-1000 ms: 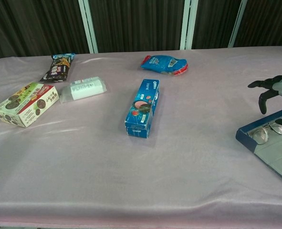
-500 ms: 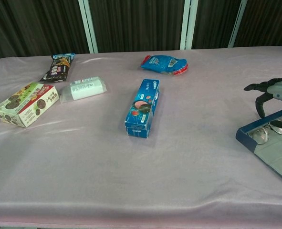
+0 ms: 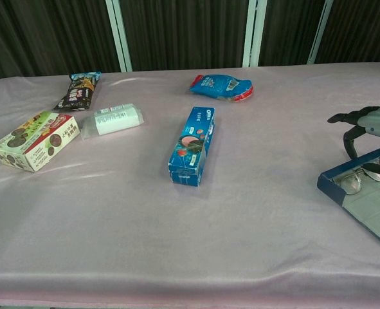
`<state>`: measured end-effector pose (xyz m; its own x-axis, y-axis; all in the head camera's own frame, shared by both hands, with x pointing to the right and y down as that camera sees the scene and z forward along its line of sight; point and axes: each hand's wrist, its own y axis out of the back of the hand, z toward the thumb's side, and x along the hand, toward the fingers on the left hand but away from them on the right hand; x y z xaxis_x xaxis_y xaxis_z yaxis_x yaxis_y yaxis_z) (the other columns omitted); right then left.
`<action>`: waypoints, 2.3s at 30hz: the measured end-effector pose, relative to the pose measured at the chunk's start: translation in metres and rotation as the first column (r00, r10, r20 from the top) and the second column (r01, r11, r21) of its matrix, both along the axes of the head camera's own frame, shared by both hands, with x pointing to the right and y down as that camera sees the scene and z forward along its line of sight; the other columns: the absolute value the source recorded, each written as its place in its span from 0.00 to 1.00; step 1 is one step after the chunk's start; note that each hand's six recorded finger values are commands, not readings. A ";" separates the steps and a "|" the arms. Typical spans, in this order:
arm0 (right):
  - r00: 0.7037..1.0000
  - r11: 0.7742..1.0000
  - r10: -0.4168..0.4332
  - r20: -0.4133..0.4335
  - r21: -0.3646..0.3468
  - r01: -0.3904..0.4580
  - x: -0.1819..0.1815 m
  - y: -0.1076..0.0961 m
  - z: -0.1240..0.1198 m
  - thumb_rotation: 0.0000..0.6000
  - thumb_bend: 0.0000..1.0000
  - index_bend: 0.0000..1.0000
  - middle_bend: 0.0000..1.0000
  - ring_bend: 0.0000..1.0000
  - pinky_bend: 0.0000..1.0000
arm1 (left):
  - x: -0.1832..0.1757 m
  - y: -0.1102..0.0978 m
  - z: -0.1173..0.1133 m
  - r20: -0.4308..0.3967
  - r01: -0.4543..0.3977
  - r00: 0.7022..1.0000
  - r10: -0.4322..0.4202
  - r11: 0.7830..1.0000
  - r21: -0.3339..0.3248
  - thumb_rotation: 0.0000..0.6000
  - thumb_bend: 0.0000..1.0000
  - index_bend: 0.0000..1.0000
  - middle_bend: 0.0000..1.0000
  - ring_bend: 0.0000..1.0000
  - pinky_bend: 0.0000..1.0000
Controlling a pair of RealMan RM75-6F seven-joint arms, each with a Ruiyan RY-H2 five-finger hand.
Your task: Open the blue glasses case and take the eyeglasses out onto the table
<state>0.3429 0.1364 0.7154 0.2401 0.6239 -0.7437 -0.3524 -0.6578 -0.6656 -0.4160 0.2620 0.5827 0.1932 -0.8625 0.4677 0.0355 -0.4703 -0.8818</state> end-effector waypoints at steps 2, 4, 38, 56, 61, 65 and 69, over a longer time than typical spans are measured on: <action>1.000 1.000 0.004 0.003 0.001 -0.004 0.000 -0.001 0.000 1.00 0.53 0.64 0.00 0.00 0.00 | 0.000 0.000 0.000 -0.001 0.000 1.000 0.000 1.000 0.000 1.00 0.37 0.00 0.00 0.00 0.00; 1.000 1.000 0.008 0.008 0.003 -0.008 -0.001 -0.001 -0.001 1.00 0.53 0.65 0.00 0.00 0.00 | 0.000 0.000 -0.001 -0.002 0.000 1.000 0.000 1.000 0.000 1.00 0.37 0.00 0.00 0.00 0.00; 0.989 0.951 -0.068 0.129 0.308 0.025 -0.117 -0.015 -0.004 1.00 0.53 0.69 0.05 0.00 0.00 | -0.001 0.001 -0.003 -0.017 -0.009 1.000 0.009 1.000 -0.004 1.00 0.37 0.00 0.00 0.00 0.00; 0.999 0.898 -0.027 0.034 0.441 0.009 -0.117 -0.038 0.000 1.00 0.53 0.69 0.05 0.00 0.00 | -0.001 0.002 -0.003 -0.021 -0.014 1.000 0.014 1.000 -0.005 1.00 0.37 0.00 0.00 0.00 0.00; 0.999 0.879 0.015 -0.036 0.477 0.003 -0.103 -0.057 0.002 1.00 0.53 0.69 0.05 0.00 0.00 | 0.000 0.002 -0.003 -0.019 -0.016 1.000 0.016 1.000 -0.008 1.00 0.37 0.00 0.00 0.00 0.00; 0.992 0.884 0.088 -0.088 0.467 -0.037 -0.081 -0.074 0.011 1.00 0.53 0.67 0.06 0.00 0.00 | 0.001 0.003 -0.001 -0.017 -0.020 1.000 0.020 1.000 -0.012 1.00 0.37 0.00 0.00 0.00 0.00; 0.982 0.904 0.147 -0.116 0.420 -0.085 -0.066 -0.084 0.025 1.00 0.53 0.54 0.05 0.00 0.00 | 0.003 0.004 0.001 -0.014 -0.030 0.999 0.029 0.999 -0.020 1.00 0.37 0.00 0.00 0.00 0.00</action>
<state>0.2771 0.0521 0.7402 0.0590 0.8982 -0.4357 -0.4007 -0.3784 -0.8344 -0.4130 0.2656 0.5835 0.2252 -0.8467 0.4820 0.0373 -0.4869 -0.8727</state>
